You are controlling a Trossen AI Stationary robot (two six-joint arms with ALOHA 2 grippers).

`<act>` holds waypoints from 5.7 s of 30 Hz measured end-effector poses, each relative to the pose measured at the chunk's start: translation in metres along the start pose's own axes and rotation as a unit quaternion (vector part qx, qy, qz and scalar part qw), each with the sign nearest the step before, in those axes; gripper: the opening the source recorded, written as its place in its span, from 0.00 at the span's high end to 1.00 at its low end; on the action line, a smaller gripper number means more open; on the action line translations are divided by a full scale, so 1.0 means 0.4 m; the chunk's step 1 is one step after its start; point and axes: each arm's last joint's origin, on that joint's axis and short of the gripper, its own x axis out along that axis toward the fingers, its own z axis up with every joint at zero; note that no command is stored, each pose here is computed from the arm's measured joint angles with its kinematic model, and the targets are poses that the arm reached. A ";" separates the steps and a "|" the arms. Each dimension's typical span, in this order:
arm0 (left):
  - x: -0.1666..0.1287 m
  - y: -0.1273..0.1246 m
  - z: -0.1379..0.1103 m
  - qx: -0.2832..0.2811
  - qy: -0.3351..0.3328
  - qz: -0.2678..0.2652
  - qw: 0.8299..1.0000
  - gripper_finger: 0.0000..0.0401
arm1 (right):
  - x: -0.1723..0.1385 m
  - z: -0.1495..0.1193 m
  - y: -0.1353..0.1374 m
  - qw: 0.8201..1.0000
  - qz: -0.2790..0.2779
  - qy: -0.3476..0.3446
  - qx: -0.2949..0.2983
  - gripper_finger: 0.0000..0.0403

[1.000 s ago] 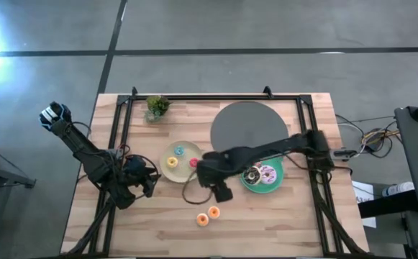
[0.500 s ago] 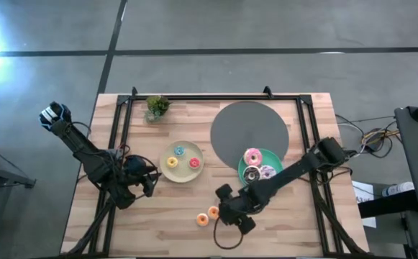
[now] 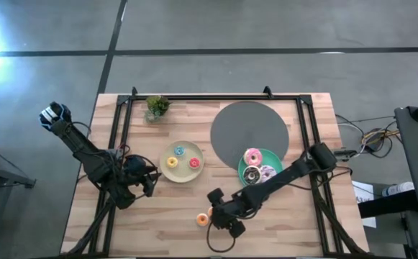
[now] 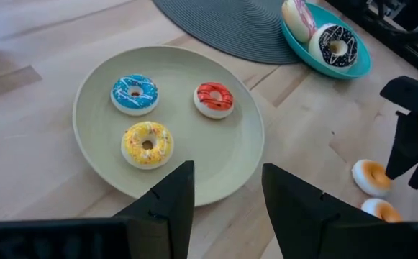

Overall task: Pick & Place donuts
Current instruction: Put the small white donut on the light brown plate, then put the small red donut on the light brown plate

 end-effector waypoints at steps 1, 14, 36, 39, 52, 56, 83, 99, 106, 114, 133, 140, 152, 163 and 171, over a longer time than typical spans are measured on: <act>0.000 0.000 0.000 0.000 0.000 0.000 1.000 0.66 | 0.003 -0.001 0.000 1.000 0.000 0.000 0.000 0.52; 0.000 0.000 0.000 -0.009 0.001 0.000 1.000 0.66 | 0.044 -0.022 0.003 0.998 -0.006 0.024 0.052 0.65; 0.028 0.017 -0.025 -0.087 -0.017 -0.012 0.996 0.66 | -0.177 -0.059 -0.314 0.849 0.089 -0.204 0.480 0.95; 0.039 0.004 -0.030 -0.105 -0.050 -0.047 0.992 0.66 | -0.187 -0.079 -0.362 0.755 0.128 -0.320 0.558 0.92; 0.062 -0.075 0.038 0.081 -0.202 -0.033 0.976 0.66 | -0.191 -0.100 -0.379 0.451 0.118 -0.517 0.718 0.90; 0.094 -0.071 0.067 0.068 -0.205 -0.003 0.976 0.66 | -0.218 -0.060 -0.395 0.457 0.101 -0.535 0.704 0.90; 0.128 -0.201 0.141 0.215 -0.271 0.138 0.928 0.46 | -0.240 -0.037 -0.442 0.456 0.047 -0.529 0.715 0.90; 0.202 -0.171 0.174 0.172 -0.257 0.165 0.937 0.47 | -0.241 -0.042 -0.452 0.453 0.064 -0.522 0.720 0.90; 0.195 -0.172 0.180 0.171 -0.261 0.167 0.935 0.57 | -0.239 -0.047 -0.455 0.450 0.064 -0.521 0.722 0.90; 0.195 -0.174 0.179 0.191 -0.240 0.147 0.940 0.83 | -0.231 -0.055 -0.456 0.446 0.058 -0.505 0.737 0.90; 0.199 -0.130 0.134 0.249 -0.108 0.127 0.954 0.96 | -0.294 -0.126 -0.465 0.648 -0.051 -0.328 0.686 0.47; 0.223 -0.070 0.072 0.276 0.034 0.114 0.954 0.96 | -0.446 -0.152 -0.433 0.669 -0.174 -0.308 0.654 0.47; 0.270 -0.033 0.061 0.229 0.154 0.071 0.959 0.80 | -0.524 -0.162 -0.422 0.647 -0.228 -0.340 0.643 0.47; 0.260 -0.061 0.072 0.203 0.205 0.007 0.957 0.68 | -0.480 -0.158 -0.420 0.659 -0.199 -0.316 0.653 0.47; 0.194 -0.110 0.074 0.208 0.219 -0.029 0.953 0.68 | -0.463 -0.143 -0.383 0.744 -0.070 -0.261 0.611 0.47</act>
